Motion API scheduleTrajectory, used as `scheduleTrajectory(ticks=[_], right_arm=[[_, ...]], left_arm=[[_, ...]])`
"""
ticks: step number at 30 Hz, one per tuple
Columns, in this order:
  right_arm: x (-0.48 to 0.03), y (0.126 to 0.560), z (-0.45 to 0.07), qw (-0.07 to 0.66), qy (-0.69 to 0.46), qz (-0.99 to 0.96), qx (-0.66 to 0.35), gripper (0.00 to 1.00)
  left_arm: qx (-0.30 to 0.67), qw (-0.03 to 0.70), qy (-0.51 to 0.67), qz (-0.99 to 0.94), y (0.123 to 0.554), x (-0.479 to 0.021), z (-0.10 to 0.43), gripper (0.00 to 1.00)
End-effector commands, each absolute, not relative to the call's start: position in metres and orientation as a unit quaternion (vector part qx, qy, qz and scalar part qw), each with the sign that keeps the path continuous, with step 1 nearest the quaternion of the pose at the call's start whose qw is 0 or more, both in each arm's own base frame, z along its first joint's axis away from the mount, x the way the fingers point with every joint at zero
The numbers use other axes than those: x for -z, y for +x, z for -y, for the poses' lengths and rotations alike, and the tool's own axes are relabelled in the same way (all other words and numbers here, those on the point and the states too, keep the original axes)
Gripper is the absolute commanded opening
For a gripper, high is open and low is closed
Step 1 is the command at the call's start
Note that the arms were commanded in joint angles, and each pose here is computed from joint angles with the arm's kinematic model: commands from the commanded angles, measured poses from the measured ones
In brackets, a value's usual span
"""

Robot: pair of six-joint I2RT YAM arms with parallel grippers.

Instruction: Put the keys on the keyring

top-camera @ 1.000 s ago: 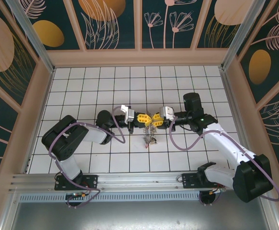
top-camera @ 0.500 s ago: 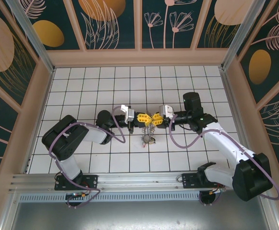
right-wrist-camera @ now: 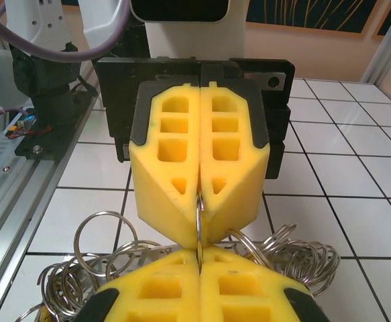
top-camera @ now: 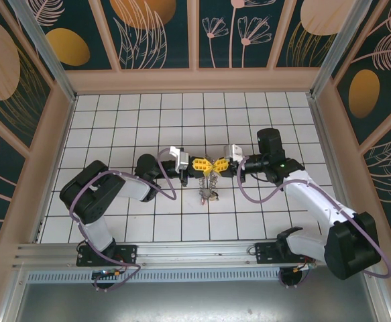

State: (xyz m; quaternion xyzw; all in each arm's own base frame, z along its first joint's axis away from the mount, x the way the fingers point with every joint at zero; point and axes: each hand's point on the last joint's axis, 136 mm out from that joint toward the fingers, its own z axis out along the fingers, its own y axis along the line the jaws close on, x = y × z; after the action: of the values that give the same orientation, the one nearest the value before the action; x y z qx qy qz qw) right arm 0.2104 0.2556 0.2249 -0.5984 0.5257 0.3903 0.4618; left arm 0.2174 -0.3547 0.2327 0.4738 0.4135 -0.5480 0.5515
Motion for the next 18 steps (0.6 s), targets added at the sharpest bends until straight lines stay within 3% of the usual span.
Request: scheduleTrajectory(ticks=[1,8,18], right_arm=[[-0.262,0.203,-0.267,0.494,-0.619,-0.458,-0.404,0.0],[-0.231,0.224,-0.264,0.44,-0.614,-0.563,-0.337,0.0],[-0.212,0.234,-0.257,0.423,-0.62,-0.606,-0.264,0.0]], left_arm=[[0.554,0.543,0.484,-0.405,0.211,-0.231,0.364,0.0],[0.523,0.534,0.499,-0.438,0.216,-0.218,0.365,0.18],[0.449,0.474,0.578,-0.49,0.217,-0.177,0.365,0.14]])
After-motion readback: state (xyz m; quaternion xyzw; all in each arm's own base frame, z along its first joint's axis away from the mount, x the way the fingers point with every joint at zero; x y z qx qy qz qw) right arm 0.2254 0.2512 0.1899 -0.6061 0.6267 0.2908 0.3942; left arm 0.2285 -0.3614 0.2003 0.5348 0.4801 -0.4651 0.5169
